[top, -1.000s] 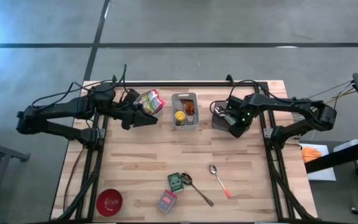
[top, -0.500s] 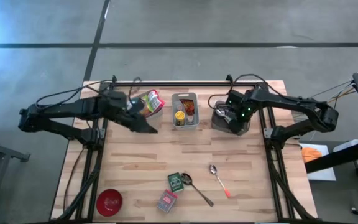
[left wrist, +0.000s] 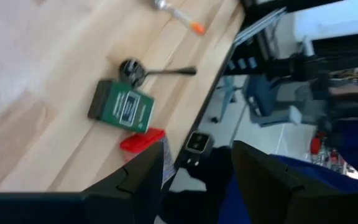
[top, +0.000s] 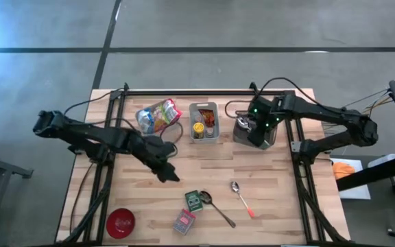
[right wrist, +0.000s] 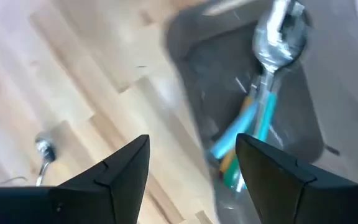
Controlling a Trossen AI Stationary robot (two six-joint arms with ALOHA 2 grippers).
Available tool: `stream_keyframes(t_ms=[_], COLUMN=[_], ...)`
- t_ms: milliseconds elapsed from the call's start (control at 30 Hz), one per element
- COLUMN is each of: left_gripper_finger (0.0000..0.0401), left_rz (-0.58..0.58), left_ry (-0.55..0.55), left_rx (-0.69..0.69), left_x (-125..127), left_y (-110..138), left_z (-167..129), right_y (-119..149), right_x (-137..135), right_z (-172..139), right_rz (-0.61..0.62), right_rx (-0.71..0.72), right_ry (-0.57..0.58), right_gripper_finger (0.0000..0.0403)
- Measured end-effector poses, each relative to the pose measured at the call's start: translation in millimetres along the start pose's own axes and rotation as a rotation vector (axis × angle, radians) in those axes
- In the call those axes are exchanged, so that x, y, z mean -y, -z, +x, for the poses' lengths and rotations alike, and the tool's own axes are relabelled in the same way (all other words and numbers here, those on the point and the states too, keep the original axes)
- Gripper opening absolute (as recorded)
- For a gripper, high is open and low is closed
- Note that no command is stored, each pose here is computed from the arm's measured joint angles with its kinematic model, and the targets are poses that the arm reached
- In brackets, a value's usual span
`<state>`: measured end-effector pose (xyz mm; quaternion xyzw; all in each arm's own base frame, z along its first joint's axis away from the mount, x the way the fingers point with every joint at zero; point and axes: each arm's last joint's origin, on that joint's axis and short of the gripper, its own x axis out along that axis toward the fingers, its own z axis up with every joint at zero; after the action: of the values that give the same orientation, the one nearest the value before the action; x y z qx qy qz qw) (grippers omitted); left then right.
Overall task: Pick & Place Food Item
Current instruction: Put the orange spoon into the black bin
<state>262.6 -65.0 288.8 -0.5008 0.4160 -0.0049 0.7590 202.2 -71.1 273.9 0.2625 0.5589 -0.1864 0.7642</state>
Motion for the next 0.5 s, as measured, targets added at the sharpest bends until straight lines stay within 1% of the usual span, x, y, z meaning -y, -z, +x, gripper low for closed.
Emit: stream_keyframes(t_ms=[100, 167, 267, 367, 500], left_gripper_finger=[0.0192, 0.0192, 0.0192, 0.0192, 0.0192], left_rz=[-0.048, -0.081, -0.129, -0.147, -0.103], left_ry=[-0.04, -0.081, -0.131, -0.178, -0.222], left_rx=[-0.03, -0.045, -0.06, -0.055, -0.018], left_x=[-3, -8, -13, -18, -22], left_y=[2, 2, 2, 2, -1], left_z=[13, 19, 24, 25, 20], right_y=[3, 7, 19, 35, 59], right_x=[-19, -33, -55, -77, -103], right_z=[-5, -6, -6, -5, 1], right_rz=[-0.041, -0.032, 0.014, 0.072, 0.151], right_rx=[0.009, 0.005, -0.015, -0.039, -0.025], right_ry=[-0.03, -0.051, -0.079, -0.097, -0.104], right_gripper_finger=[0.0236, 0.0236, 0.0236, 0.0232, 0.0215])
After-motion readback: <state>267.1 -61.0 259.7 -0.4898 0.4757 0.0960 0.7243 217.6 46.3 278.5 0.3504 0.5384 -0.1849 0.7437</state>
